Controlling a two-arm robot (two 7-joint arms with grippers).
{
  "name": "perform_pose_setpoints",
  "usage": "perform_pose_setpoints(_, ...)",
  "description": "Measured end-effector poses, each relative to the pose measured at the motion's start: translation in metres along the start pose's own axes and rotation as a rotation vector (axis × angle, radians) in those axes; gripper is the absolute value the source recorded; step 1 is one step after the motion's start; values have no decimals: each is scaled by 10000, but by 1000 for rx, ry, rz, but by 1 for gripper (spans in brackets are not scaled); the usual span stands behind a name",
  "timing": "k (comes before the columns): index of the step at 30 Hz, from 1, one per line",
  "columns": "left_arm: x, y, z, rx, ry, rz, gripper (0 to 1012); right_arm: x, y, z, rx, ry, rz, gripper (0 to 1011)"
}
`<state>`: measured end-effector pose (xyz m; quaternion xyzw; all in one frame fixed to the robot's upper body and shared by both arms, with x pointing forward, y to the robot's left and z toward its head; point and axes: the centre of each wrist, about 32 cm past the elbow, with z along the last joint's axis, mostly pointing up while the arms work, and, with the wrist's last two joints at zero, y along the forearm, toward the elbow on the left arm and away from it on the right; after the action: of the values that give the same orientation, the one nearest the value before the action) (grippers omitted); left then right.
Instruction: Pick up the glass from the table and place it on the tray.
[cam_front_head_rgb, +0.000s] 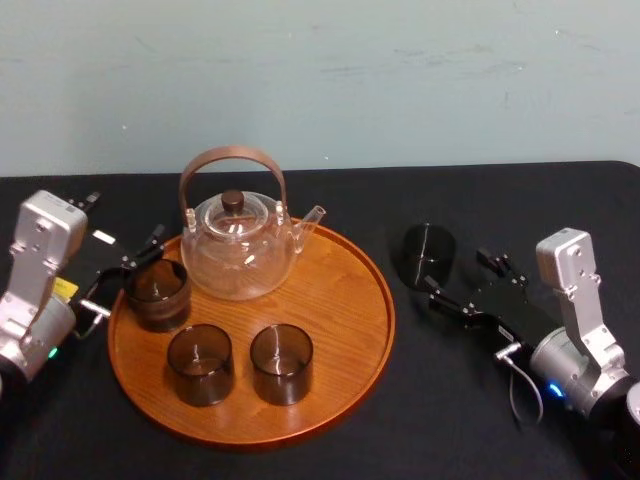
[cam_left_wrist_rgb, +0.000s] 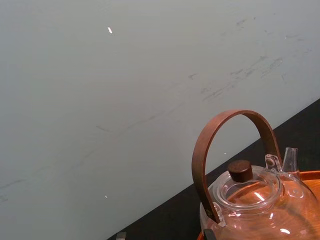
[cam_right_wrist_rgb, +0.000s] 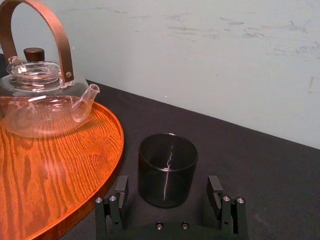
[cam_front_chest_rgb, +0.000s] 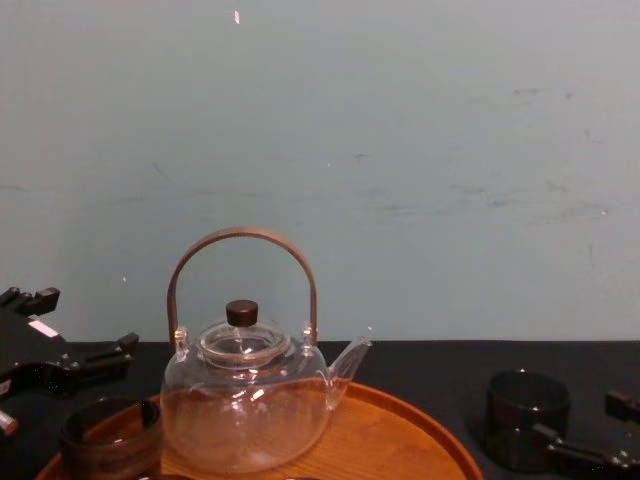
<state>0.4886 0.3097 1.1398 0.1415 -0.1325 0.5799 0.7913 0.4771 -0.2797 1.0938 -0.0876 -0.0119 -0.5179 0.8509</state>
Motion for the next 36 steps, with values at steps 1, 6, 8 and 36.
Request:
perform_pose_setpoints(1, 0, 0, 0, 0, 0, 0, 1001, 11, 17, 2, 0, -1, 2, 1002)
perform_pose_setpoints(6, 0, 0, 0, 0, 0, 0, 1001, 56, 101, 4, -1, -6, 15, 1003)
perform_pose_setpoints(8, 0, 0, 0, 0, 0, 0, 1001, 64, 122, 3, -1, -7, 18, 1002)
perform_pose_setpoints(36, 0, 0, 0, 0, 0, 0, 1001, 277, 545, -58, -5, -4, 65, 1002)
